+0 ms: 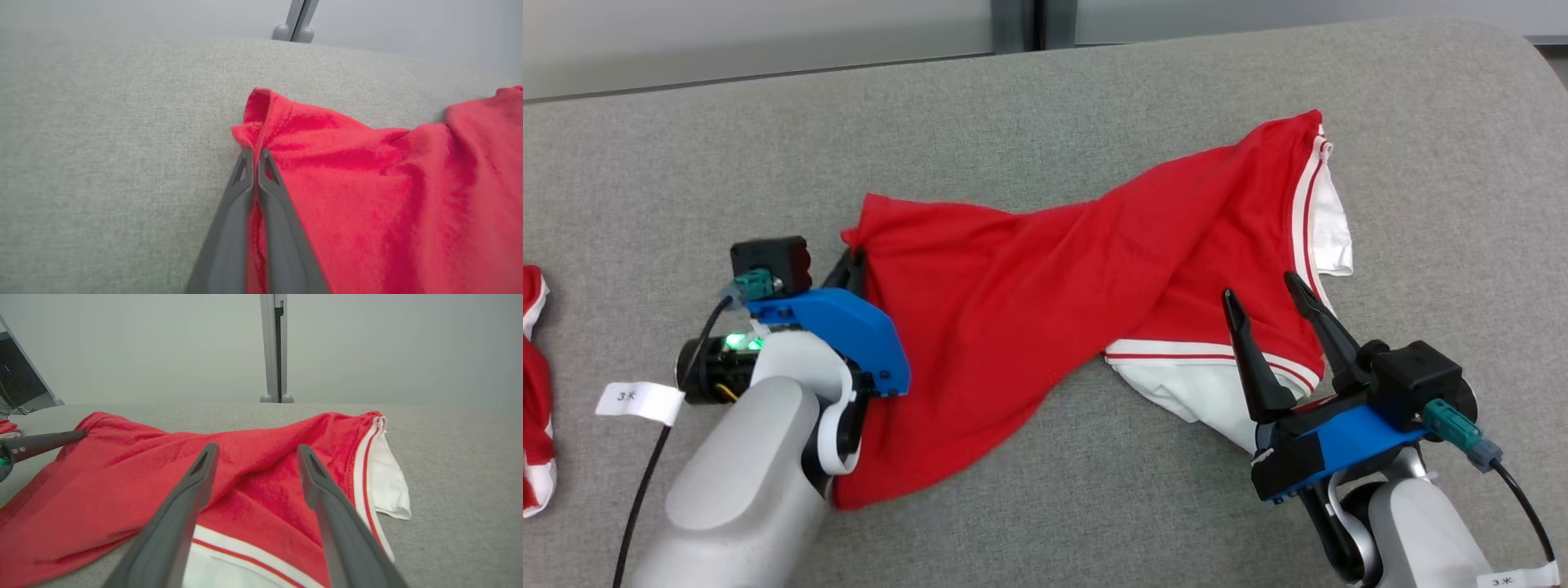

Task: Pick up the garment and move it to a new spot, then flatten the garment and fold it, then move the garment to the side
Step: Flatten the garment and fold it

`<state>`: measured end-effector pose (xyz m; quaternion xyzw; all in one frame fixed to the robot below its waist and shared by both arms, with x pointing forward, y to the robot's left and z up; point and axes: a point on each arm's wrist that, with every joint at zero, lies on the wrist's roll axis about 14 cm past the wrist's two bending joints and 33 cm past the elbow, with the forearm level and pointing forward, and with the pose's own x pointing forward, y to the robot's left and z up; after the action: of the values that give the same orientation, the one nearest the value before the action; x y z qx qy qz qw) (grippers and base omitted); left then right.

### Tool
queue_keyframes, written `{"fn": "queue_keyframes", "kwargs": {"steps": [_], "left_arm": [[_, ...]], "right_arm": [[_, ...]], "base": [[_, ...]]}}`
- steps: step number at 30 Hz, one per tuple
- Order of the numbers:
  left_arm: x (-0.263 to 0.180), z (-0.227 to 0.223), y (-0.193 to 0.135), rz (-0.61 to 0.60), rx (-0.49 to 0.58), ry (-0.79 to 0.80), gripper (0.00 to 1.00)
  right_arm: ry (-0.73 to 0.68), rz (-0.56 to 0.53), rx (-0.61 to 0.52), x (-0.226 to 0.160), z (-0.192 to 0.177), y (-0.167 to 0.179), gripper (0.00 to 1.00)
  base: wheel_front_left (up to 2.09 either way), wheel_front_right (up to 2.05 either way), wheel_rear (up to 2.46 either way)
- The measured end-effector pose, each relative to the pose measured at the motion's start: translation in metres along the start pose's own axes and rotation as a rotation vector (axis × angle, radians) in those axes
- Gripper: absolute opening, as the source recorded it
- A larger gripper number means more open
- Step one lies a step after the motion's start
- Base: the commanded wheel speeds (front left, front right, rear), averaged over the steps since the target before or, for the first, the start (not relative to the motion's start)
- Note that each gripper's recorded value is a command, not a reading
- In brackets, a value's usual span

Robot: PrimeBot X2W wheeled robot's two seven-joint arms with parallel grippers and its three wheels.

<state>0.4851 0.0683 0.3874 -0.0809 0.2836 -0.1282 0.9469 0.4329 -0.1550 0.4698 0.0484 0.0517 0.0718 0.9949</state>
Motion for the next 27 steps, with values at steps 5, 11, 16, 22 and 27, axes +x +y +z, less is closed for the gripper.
{"fn": "queue_keyframes", "kwargs": {"steps": [5,11,16,22,27], "left_arm": [[0.018,0.035,0.008,0.005,0.003,-0.122,0.00],[0.040,0.071,0.013,0.005,0.030,-0.227,0.00],[0.047,0.080,0.016,0.000,0.044,-0.266,1.00],[0.028,0.089,0.017,-0.026,0.007,-0.359,1.00],[-0.004,0.083,0.020,-0.054,-0.045,-0.407,1.00]], "right_arm": [[0.021,-0.001,-0.008,0.002,-0.007,-0.002,1.00],[0.035,-0.014,-0.017,0.002,-0.010,-0.007,1.00],[0.032,-0.029,-0.014,0.002,-0.010,-0.013,1.00],[0.000,-0.032,-0.010,0.003,0.001,-0.013,1.00],[-0.033,-0.019,-0.017,0.001,0.017,-0.007,1.00]], "base": [[0.00,0.00,0.00],[0.00,0.00,0.00],[0.00,0.00,0.00],[0.00,0.00,0.00],[0.00,0.00,0.00]]}}
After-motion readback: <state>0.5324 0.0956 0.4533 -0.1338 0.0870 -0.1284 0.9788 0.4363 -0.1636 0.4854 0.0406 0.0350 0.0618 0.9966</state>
